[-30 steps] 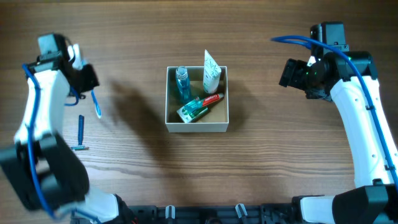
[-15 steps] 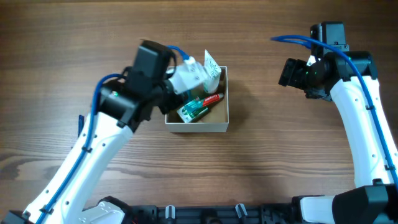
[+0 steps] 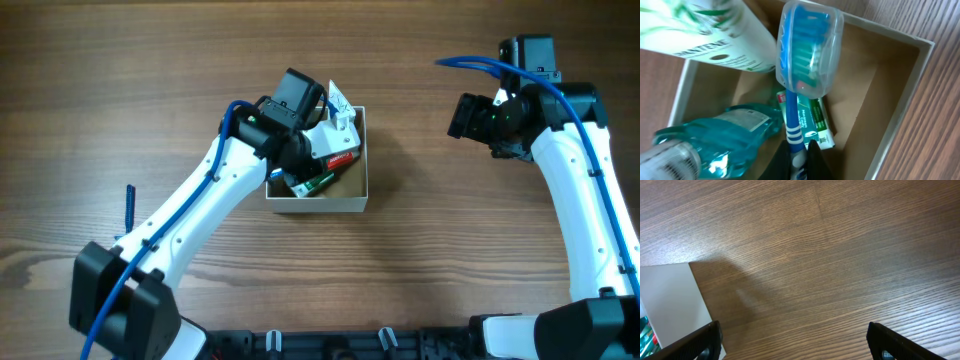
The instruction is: Pack container
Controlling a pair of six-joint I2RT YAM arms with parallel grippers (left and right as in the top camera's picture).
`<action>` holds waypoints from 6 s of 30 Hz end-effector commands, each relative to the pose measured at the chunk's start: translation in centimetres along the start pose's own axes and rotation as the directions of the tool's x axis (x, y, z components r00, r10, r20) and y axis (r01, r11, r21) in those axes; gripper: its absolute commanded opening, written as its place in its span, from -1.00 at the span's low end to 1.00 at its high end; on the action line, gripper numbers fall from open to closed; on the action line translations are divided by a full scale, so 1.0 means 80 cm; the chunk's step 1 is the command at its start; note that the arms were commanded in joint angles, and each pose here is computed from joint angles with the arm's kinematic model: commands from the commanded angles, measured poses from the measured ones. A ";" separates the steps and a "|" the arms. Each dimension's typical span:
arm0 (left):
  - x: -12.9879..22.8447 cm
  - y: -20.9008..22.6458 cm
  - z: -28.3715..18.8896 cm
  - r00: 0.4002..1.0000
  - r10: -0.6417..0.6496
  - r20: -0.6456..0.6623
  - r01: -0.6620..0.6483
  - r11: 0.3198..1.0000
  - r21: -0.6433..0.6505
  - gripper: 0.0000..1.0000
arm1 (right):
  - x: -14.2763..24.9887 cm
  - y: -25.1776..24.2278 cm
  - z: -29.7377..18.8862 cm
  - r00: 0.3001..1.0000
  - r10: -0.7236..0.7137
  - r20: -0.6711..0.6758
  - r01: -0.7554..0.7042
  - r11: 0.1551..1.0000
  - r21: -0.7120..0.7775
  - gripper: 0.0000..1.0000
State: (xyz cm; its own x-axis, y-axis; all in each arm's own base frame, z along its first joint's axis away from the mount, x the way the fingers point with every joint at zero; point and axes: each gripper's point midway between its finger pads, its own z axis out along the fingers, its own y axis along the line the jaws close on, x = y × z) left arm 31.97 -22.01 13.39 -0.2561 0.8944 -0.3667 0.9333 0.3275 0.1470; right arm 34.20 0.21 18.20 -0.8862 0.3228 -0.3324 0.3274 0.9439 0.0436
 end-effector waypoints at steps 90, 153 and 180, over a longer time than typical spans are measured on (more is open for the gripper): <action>0.387 0.128 -0.029 -0.093 -0.993 0.072 0.992 -0.098 -0.074 -0.92 | 0.008 0.001 0.002 1.000 -0.012 -0.029 0.012 1.000 0.000 0.89; 0.173 0.101 -0.193 0.342 -0.831 0.438 0.939 0.287 -0.189 1.00 | -0.039 0.073 -0.146 0.858 -0.199 0.473 0.323 0.926 -0.195 0.99; 0.261 -0.043 -0.241 0.344 -0.744 0.572 0.930 0.186 -0.317 1.00 | 0.140 -0.033 -0.104 0.838 -0.087 0.539 0.223 0.956 -0.192 1.00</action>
State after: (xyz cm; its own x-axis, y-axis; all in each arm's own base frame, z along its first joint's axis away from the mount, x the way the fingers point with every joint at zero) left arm 18.45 0.38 24.03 -0.6013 -0.0982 -0.7930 -0.0873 0.9946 -0.0570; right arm 20.59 2.19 22.41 -0.5957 0.1377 -0.7913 0.0304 0.9884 0.1491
